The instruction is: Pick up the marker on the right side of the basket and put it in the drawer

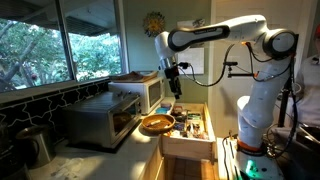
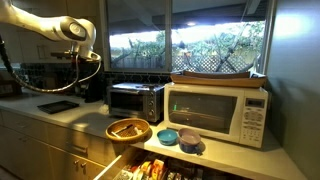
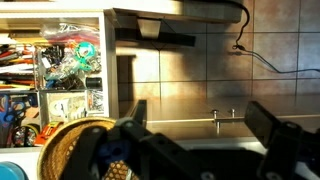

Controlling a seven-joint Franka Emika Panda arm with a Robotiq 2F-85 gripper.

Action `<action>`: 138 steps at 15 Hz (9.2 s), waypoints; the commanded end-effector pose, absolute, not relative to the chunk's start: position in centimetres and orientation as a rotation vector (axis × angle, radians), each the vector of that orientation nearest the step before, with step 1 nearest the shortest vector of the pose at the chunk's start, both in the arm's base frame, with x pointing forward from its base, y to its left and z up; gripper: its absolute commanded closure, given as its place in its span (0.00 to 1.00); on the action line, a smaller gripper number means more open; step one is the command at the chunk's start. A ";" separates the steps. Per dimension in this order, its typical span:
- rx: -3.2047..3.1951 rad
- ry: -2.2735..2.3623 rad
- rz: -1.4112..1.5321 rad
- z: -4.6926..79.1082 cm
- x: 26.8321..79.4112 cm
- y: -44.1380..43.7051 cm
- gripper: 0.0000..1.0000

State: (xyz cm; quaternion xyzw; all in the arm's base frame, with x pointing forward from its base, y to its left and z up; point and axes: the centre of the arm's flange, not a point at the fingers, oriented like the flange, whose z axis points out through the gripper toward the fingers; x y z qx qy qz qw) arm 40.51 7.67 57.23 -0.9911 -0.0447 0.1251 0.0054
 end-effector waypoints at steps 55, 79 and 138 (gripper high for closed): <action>-2.925 -1.150 -0.459 42.2 48.9 -12.4 0.00; -2.960 -1.224 -0.261 34.6 56.2 -8.6 0.32; -3.774 -0.156 0.563 31.7 34.0 -36.1 0.95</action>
